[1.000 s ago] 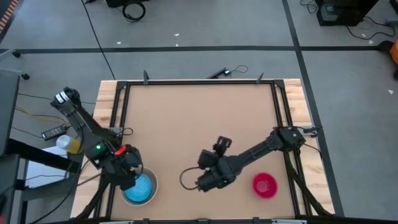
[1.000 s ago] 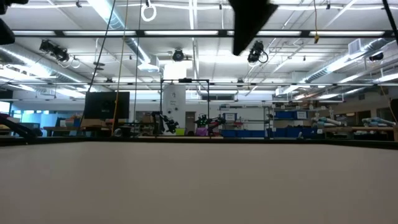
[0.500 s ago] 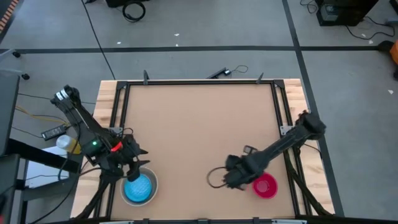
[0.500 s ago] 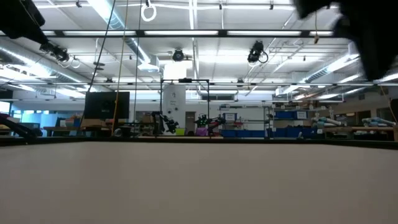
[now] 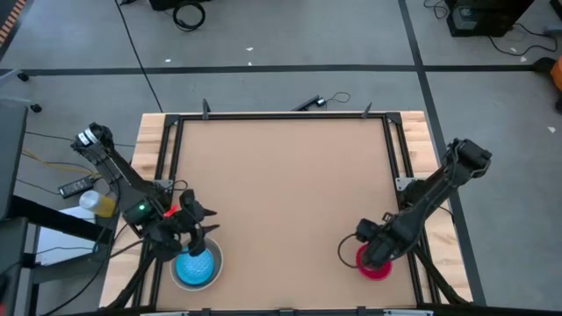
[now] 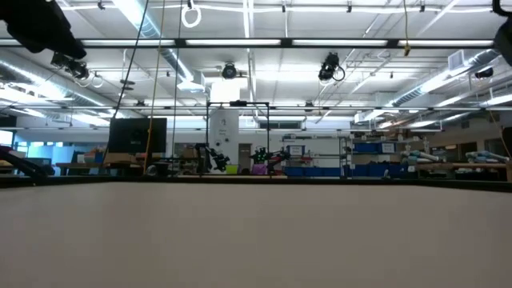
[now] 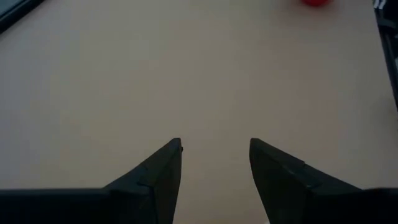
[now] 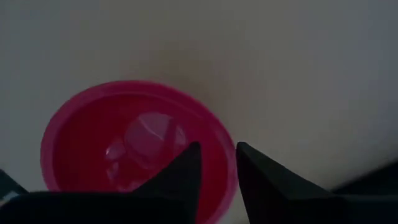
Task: Nest bowls inside each other
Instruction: Stack the red bowl on top of the light blue bowl, then return to Home Position
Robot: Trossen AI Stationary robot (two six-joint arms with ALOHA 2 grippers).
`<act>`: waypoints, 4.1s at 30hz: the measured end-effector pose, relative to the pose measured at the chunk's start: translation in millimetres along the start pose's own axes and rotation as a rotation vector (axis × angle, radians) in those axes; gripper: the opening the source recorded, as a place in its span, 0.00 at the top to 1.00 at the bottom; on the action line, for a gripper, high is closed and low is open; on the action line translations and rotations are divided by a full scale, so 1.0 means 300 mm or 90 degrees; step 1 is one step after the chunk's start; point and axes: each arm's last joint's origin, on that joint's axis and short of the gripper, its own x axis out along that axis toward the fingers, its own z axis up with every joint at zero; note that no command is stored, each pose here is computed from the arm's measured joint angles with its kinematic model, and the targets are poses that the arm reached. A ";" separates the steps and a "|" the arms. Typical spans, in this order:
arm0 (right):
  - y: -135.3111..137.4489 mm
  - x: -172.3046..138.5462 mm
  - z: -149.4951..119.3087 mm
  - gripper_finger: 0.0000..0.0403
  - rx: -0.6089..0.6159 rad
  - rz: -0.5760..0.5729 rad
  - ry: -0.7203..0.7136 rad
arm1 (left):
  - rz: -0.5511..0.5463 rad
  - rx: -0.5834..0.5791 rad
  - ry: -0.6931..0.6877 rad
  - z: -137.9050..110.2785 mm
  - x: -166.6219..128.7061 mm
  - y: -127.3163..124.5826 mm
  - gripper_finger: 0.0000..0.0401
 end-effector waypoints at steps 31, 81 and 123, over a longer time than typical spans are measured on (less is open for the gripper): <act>0.185 -0.119 0.393 0.99 -0.076 0.035 -0.684 | 0.050 -0.041 -0.078 0.070 0.050 0.016 0.52; 0.320 -0.257 0.644 0.66 -0.140 0.065 -0.820 | -0.163 -0.002 0.451 0.087 -0.072 0.022 0.97; 0.286 -0.307 0.565 0.68 -0.138 0.016 -0.797 | 0.072 -0.003 0.074 0.049 -0.076 0.013 0.57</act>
